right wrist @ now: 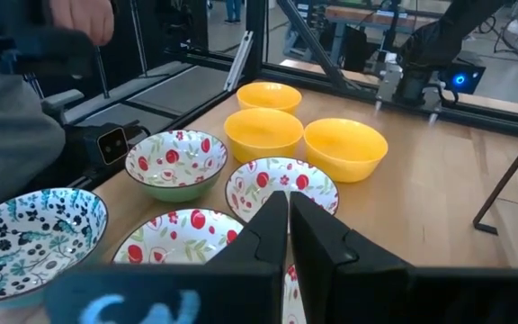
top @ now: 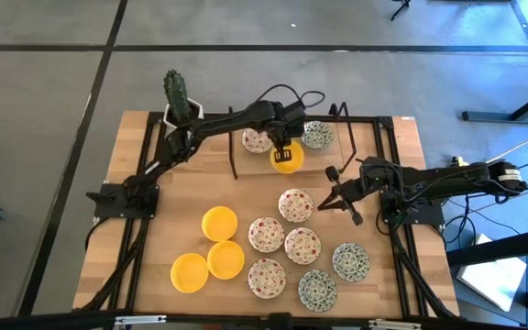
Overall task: Pick & Place Mini bowls
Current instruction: Put the yellow bowl on the shelf, then stack the red patterned bowl on top of the red patterned bowl on the shelf
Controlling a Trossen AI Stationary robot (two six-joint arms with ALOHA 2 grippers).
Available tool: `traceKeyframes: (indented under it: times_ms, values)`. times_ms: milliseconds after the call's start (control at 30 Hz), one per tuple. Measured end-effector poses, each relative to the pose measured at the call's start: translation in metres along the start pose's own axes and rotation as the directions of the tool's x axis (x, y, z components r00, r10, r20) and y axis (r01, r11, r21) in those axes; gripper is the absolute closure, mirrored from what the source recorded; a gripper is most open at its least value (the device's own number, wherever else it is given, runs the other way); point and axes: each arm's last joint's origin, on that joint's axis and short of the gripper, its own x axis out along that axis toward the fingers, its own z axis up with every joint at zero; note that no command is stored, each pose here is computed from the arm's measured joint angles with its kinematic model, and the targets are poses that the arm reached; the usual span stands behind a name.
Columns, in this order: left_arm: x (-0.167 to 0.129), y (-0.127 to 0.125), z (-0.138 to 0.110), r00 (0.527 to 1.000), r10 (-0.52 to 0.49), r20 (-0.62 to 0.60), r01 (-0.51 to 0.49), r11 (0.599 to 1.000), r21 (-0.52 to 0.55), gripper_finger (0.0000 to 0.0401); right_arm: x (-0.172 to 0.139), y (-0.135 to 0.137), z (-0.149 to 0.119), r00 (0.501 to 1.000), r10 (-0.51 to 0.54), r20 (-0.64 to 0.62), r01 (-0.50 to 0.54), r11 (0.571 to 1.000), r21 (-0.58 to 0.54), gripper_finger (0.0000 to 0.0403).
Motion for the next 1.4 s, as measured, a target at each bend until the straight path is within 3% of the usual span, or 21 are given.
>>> traceKeyframes:
  times_ms: [567,867,1067,1200,1400]
  values:
    - [0.011,0.003,-0.001,1.0,0.004,-0.012,-0.005,0.999,-0.035,0.0391,0.0,0.0,0.001,1.0,0.008,0.009,-0.008,1.0,-0.004,0.0384]
    - [0.011,-0.009,0.003,1.0,0.011,0.003,-0.011,1.0,-0.001,0.0326,0.0,0.0,0.0,1.0,0.01,-0.001,-0.01,1.0,0.005,0.0384]
    - [0.011,-0.009,0.004,0.991,0.134,-0.012,-0.134,0.991,0.002,0.0272,0.0,0.001,-0.001,1.0,0.012,-0.012,-0.012,1.0,0.011,0.0384]
    - [-0.004,-0.013,0.007,0.982,0.188,0.005,-0.188,0.981,0.042,0.0251,0.0,0.001,-0.002,1.0,0.014,-0.019,-0.014,1.0,0.015,0.0384]
    - [-0.064,-0.034,0.012,0.978,0.179,0.105,-0.187,0.979,0.076,0.0242,0.0,0.001,-0.001,1.0,0.012,-0.012,-0.012,1.0,0.011,0.0384]
